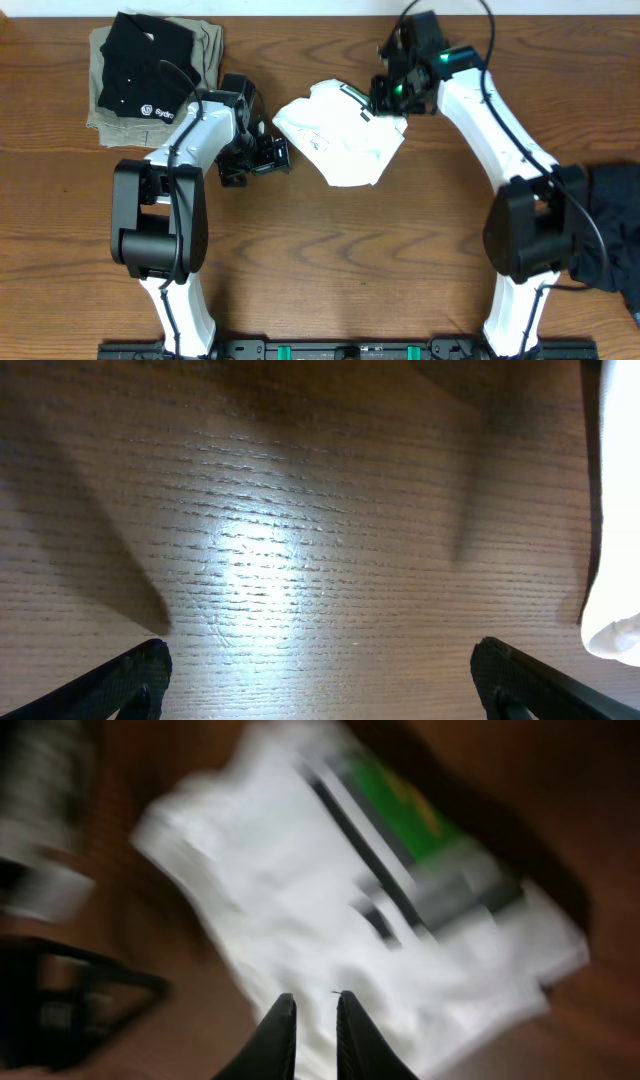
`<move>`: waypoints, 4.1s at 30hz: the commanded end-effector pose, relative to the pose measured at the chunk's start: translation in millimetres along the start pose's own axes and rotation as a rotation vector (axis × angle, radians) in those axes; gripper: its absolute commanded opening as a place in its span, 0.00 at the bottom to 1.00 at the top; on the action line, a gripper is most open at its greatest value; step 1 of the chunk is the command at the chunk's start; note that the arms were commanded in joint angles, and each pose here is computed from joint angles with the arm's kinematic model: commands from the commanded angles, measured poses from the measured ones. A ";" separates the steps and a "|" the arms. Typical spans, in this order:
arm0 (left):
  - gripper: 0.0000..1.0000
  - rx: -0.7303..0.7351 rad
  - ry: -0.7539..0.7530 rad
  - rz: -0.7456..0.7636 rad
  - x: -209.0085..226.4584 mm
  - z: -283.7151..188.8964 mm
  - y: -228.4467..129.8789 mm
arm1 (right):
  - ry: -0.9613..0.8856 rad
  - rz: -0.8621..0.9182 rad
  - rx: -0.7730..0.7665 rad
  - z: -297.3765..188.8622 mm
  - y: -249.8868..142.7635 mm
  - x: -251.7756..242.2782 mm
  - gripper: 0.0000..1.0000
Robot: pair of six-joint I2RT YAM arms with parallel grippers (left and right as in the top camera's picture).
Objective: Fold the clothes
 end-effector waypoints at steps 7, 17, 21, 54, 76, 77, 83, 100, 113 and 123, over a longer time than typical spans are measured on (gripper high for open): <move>0.97 -0.007 -0.007 0.002 -0.3 -5.7 -2.2 | 0.127 -0.067 0.060 58.9 -8.3 21.4 0.02; 0.97 -0.007 -0.007 0.003 -0.2 -5.7 -2.2 | -0.085 -0.001 0.209 106.3 -40.2 -28.8 0.01; 0.97 -0.015 -0.008 0.004 -0.5 -5.7 -0.7 | -0.099 -0.014 0.245 107.9 -46.9 -33.7 0.02; 0.97 -0.008 -0.199 0.123 -24.6 -12.5 -4.4 | -0.225 0.005 0.211 57.8 -59.4 -42.1 0.01; 0.97 0.007 -0.198 0.114 -24.1 -12.5 -7.3 | -0.248 0.186 0.338 102.2 -143.0 -14.8 0.01; 0.97 0.007 -0.198 0.114 -24.1 -12.5 -7.3 | -0.248 0.180 0.340 104.0 -147.2 -9.1 0.01; 0.97 0.010 -0.193 0.112 -23.4 -12.4 -7.8 | -0.333 0.142 0.236 93.6 -140.8 2.9 0.01; 0.97 -0.040 -0.189 -0.193 46.1 -30.3 5.0 | 0.263 -0.084 0.002 -33.0 -53.0 62.8 0.65; 0.98 -0.036 -0.202 -0.253 64.4 -35.4 2.2 | 0.829 -0.154 0.153 4.8 -18.3 46.1 0.33; 0.97 -0.036 -0.202 -0.253 64.4 -35.4 2.2 | 0.788 -0.008 0.290 84.0 -37.1 6.0 0.01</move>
Point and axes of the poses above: each gripper's point midway between its finger pads, its own z axis out along the fingers, its own x axis along the line the jaws close on, y = z × x, the point moved 5 cm from there along -z, back along the fingers, and after that the axes turned 10 degrees about z, right-handed, at the moved point
